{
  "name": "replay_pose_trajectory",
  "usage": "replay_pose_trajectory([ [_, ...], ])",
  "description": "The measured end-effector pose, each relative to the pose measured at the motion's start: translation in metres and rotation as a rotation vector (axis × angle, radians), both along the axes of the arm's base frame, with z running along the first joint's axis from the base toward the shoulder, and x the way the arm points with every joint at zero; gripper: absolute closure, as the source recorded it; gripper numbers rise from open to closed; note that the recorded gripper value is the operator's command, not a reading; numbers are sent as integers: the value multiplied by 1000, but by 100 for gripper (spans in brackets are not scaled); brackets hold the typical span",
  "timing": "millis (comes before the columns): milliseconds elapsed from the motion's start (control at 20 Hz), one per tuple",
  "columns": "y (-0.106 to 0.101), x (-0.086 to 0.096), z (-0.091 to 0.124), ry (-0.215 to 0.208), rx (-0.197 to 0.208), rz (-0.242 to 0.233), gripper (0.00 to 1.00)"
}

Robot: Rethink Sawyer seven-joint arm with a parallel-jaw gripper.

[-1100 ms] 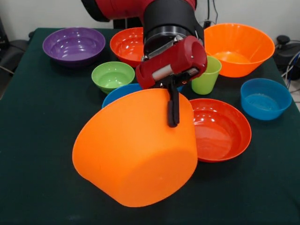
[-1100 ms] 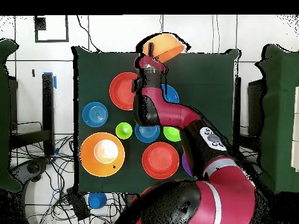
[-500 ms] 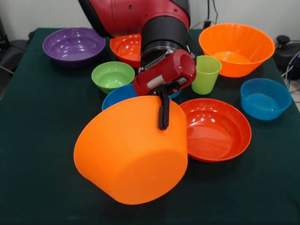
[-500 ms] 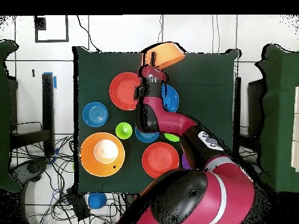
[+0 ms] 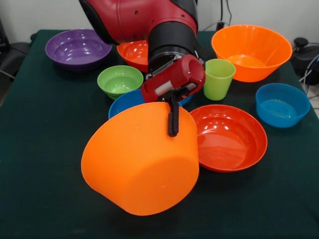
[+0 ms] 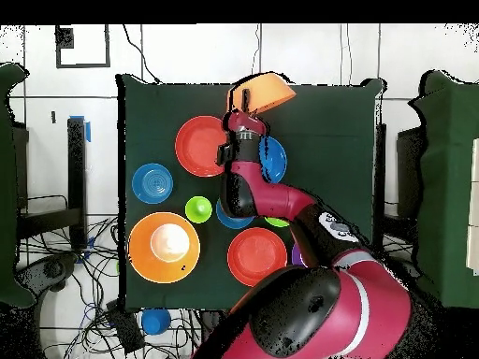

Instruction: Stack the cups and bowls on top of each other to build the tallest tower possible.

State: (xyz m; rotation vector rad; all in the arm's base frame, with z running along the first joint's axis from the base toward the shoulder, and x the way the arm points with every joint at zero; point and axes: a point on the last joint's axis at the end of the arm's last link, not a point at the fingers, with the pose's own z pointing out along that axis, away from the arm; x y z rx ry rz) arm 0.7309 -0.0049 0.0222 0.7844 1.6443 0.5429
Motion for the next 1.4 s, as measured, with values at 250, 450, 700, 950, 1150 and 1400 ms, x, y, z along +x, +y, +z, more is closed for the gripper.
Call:
replay_pose_trajectory([
  [250, 7, -2, -2, -7, 3, 18, 100],
  [450, 11, -4, -3, -26, 5, 26, 100],
  [700, 15, -6, -1, -64, 4, 33, 100],
  [950, 17, -6, 4, -107, 10, 29, 100],
  [1150, 17, -7, 15, -113, 15, 33, 100],
  [1400, 17, -11, 34, -123, 25, 41, 100],
])
